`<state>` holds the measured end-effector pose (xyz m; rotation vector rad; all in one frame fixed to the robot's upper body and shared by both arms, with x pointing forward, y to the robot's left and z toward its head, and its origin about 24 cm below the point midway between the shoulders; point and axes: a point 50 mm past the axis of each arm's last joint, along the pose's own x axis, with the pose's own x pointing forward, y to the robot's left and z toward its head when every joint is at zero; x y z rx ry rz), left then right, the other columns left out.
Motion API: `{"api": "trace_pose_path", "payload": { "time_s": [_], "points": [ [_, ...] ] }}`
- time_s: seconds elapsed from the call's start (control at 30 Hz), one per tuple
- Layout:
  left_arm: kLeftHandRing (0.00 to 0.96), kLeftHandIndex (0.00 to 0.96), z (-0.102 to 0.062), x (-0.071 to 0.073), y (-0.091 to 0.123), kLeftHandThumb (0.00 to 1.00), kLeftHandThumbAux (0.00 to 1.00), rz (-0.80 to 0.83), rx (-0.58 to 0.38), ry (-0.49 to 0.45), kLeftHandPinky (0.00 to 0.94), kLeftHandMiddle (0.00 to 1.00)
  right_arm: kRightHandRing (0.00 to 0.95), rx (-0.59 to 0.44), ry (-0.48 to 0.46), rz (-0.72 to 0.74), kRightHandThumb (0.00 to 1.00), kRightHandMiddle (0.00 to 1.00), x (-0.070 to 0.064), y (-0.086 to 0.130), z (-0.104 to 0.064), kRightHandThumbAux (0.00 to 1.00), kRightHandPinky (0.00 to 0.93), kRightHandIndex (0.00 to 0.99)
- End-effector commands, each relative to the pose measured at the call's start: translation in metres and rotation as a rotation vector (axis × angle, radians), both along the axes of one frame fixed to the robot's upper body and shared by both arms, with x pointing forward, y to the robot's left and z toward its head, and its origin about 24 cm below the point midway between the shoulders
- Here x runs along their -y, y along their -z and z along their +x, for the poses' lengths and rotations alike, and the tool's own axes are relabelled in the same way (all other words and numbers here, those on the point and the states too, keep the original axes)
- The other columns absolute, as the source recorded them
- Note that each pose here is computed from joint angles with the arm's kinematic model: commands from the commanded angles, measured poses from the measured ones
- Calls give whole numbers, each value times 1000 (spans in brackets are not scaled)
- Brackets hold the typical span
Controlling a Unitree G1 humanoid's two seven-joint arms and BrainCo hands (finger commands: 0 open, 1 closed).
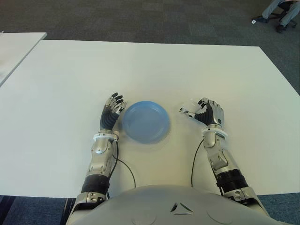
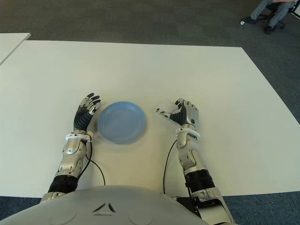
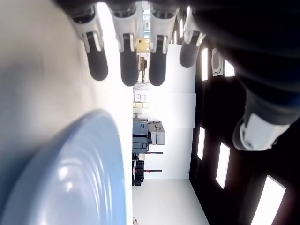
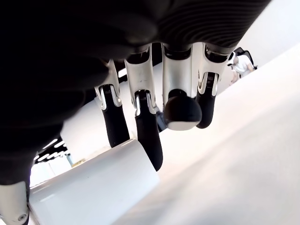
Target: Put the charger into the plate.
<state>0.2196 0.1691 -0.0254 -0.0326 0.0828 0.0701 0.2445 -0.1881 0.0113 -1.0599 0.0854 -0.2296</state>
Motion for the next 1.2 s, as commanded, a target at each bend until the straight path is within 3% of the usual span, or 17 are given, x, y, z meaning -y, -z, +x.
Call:
{"api": "trace_pose_path", "payload": {
  "time_s": [0.03, 0.23, 0.37, 0.6, 0.8, 1.2],
  "points": [
    [216, 148, -4, 1, 11, 0, 554, -9, -67, -16, 225, 215, 869, 2, -6, -15, 744, 873, 2, -5, 2, 710, 868, 440],
    [223, 156, -3, 2, 11, 0, 549, -8, -64, -15, 237, 222, 865, 23, -25, -14, 744, 870, 1, -11, 3, 710, 861, 440],
    [225, 159, -2, 3, 11, 0, 544, -8, -62, -15, 233, 226, 863, 74, -45, -7, 744, 869, -4, -32, 7, 710, 859, 440],
    [232, 161, -1, 3, 12, 0, 545, -10, -59, -14, 247, 231, 867, 113, -73, 12, 745, 875, -10, -48, 6, 709, 862, 440],
    [239, 159, 0, 3, 12, 0, 559, -11, -55, -13, 257, 236, 883, 180, -135, 39, 747, 892, -29, -62, 2, 709, 876, 440],
    [237, 153, 1, 3, 12, 0, 571, -13, -54, -23, 250, 236, 895, 185, -242, 72, 749, 914, -62, -67, -6, 708, 882, 440]
  ]
}}
